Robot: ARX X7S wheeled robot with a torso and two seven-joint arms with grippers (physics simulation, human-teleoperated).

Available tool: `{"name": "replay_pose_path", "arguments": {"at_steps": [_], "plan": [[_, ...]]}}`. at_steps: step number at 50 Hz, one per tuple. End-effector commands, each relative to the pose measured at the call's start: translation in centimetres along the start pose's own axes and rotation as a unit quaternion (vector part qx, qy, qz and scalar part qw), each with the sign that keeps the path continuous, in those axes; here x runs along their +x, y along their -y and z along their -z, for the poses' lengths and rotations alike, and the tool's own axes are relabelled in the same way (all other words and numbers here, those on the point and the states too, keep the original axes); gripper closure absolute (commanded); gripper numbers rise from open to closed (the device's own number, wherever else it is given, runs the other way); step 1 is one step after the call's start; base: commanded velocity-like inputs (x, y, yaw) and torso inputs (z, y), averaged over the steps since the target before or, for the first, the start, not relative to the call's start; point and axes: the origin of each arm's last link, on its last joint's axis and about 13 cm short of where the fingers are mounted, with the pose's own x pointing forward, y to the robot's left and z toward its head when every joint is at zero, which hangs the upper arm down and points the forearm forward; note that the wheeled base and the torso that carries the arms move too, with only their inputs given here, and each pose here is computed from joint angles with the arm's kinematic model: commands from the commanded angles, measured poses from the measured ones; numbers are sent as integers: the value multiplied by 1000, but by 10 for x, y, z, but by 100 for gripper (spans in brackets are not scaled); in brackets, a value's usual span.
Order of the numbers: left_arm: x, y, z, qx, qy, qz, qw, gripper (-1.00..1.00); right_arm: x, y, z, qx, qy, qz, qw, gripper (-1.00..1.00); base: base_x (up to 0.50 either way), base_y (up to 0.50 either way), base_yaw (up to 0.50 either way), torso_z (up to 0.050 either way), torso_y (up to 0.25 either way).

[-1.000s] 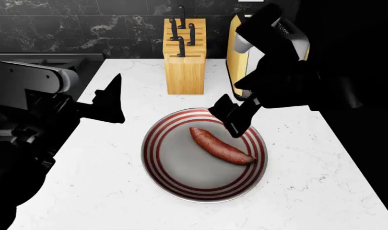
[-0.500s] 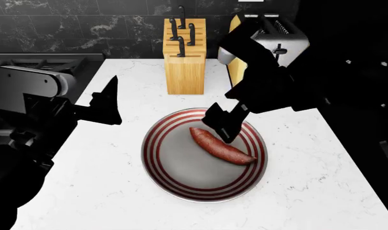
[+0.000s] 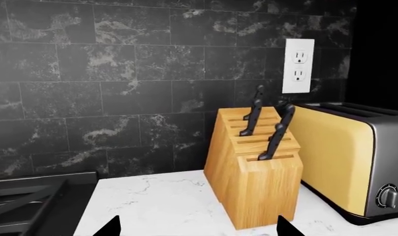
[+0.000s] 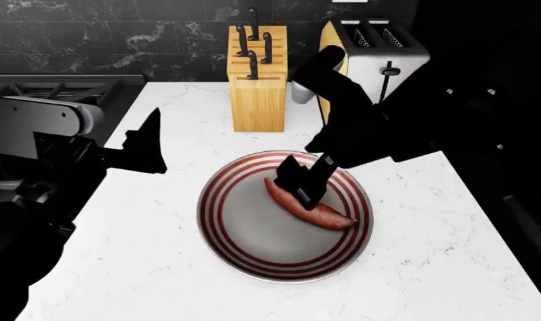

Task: Frozen meat rests on a plate on the counter. Retrieve the meat and place it in a pot on a burner. Then turn the burner on.

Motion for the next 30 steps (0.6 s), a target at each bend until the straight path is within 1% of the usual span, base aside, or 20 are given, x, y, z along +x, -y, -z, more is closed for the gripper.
{"name": "replay_pose_path", "arguments": {"at_steps": [1, 30], "plan": [[7, -3, 7, -3, -4, -1, 1000, -100, 9, 1, 4, 14, -15, -9, 1000, -100, 0, 0, 0, 0, 0], [-2, -1, 7, -6, -7, -6, 1000, -100, 24, 2, 11, 27, -30, -24, 999, -100, 0, 0, 0, 0, 0]]}}
